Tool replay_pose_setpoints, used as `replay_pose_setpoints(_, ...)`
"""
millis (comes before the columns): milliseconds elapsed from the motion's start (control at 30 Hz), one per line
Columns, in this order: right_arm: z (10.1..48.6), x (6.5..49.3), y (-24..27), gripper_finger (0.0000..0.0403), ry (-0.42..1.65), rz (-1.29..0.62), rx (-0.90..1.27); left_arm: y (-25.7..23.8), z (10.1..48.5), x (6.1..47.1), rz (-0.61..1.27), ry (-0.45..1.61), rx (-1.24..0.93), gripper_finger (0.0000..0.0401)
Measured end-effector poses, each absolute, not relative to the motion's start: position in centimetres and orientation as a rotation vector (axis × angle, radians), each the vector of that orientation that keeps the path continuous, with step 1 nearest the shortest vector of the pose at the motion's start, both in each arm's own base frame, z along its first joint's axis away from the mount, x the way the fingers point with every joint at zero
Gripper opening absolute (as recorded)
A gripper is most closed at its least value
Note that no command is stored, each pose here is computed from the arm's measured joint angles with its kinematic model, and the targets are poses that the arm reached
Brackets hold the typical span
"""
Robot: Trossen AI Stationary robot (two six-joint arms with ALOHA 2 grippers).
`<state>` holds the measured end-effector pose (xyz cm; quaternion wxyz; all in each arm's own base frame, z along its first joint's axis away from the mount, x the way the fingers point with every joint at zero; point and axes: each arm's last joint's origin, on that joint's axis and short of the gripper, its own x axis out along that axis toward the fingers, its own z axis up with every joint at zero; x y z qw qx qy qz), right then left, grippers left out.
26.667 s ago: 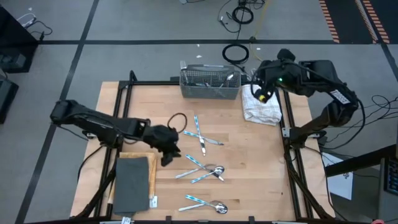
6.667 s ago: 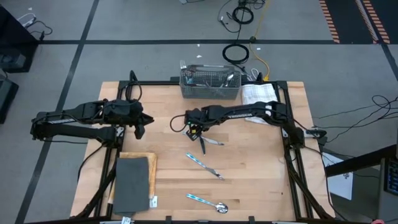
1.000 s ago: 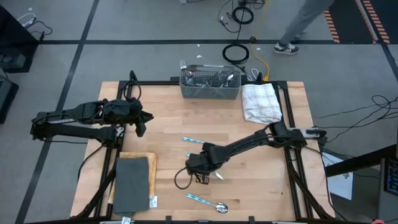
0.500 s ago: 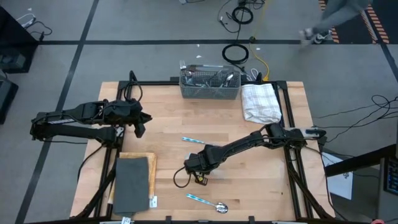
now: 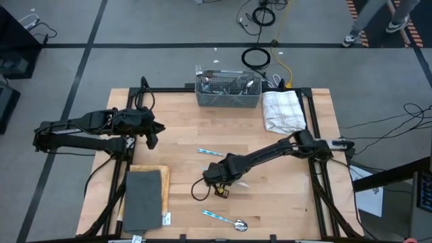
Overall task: Sort silverware
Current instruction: Put the knife into the silverware basket
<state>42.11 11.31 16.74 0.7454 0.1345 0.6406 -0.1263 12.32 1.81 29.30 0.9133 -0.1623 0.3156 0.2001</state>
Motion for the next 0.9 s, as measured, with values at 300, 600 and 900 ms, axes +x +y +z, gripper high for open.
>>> replay_pose_setpoints(300, 22.7, 38.3, 8.9, 0.0001, 1.438, -0.47, 0.064, 1.8, 29.3, 12.3, 0.416, 0.65, -0.333, 0.0063)
replay_pose_setpoints(600, 29.7, 34.6, 1.8, 0.0, 1.364, -0.7, -0.059, 1.8, 29.3, 12.3, 0.426, 0.647, -0.329, 0.0063)
replay_pose_setpoints(900, 32.9, 32.0, -5.5, 0.0, 1.355, -0.843, -0.196, 1.9, 29.3, 12.3, 0.439, 0.645, -0.324, 0.0063)
